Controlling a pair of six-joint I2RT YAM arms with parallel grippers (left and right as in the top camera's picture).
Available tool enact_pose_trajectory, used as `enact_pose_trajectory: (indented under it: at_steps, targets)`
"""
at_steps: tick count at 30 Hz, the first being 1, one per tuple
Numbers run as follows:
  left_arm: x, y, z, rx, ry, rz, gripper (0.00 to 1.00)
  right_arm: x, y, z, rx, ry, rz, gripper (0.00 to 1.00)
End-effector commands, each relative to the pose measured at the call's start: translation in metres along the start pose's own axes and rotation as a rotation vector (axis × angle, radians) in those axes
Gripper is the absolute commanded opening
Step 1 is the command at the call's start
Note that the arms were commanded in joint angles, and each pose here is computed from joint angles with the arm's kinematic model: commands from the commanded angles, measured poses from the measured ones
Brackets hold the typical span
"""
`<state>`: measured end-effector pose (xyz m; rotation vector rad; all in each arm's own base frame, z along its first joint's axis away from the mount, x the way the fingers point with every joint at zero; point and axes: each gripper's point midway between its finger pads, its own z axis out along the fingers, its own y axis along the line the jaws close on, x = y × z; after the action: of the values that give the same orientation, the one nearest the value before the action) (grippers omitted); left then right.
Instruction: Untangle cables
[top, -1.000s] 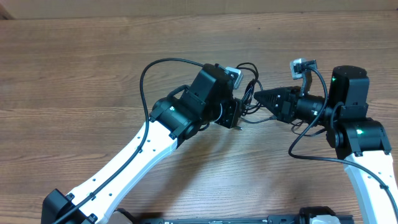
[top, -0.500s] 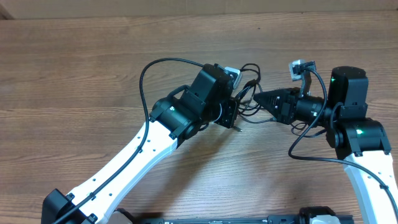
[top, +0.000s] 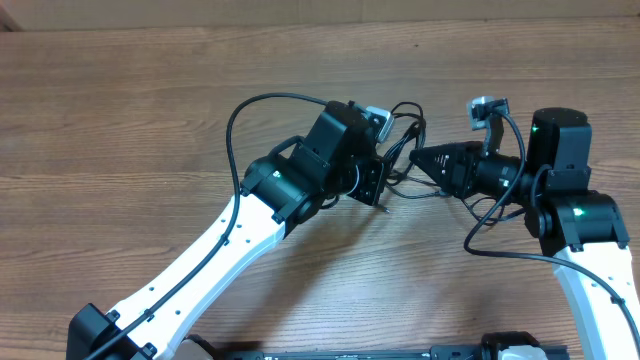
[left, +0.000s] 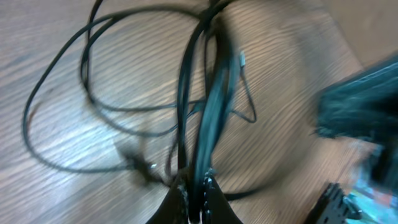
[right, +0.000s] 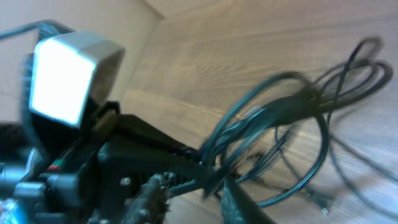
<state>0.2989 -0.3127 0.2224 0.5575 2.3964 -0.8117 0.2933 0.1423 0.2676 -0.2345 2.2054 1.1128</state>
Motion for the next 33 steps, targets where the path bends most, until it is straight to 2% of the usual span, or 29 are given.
enact_pose_trajectory:
  at_steps: [1,3,9,15,18,21,24,26,31,33]
  targets:
    - [-0.020,-0.022,-0.015,0.108,-0.067,0.047,0.04,-0.001,-0.003,-0.002,0.024,-0.007,0.001,0.46]
    - [-0.025,-0.025,-0.016,0.119,-0.088,0.055,0.04,0.001,-0.003,-0.002,0.026,0.001,0.009,0.48]
    - [-0.029,-0.027,-0.016,0.125,-0.103,0.060,0.04,0.008,-0.005,-0.002,0.034,0.023,0.009,0.46]
    - [-0.029,-0.037,-0.018,0.180,-0.102,0.067,0.04,0.007,-0.009,-0.002,0.058,0.020,0.011,0.33]
    - [-0.030,-0.043,-0.019,0.217,-0.104,0.075,0.04,0.006,-0.014,-0.003,0.086,0.013,0.023,0.34]
    - [-0.032,-0.044,-0.020,0.222,-0.108,0.074,0.04,0.006,-0.016,-0.002,0.095,0.010,0.051,0.40]
    - [-0.031,-0.046,-0.020,0.230,-0.104,0.053,0.04,0.004,-0.026,0.000,0.136,0.005,0.082,0.40]
    - [-0.030,-0.056,-0.022,0.288,-0.095,0.065,0.04,0.004,-0.033,0.005,0.144,0.015,0.094,0.40]
    - [-0.031,-0.060,-0.024,0.311,-0.098,0.072,0.04,0.008,-0.051,0.019,0.156,0.055,0.137,0.29]
    - [-0.030,-0.061,-0.024,0.317,-0.095,0.072,0.04,0.009,-0.055,0.023,0.158,0.066,0.149,0.27]
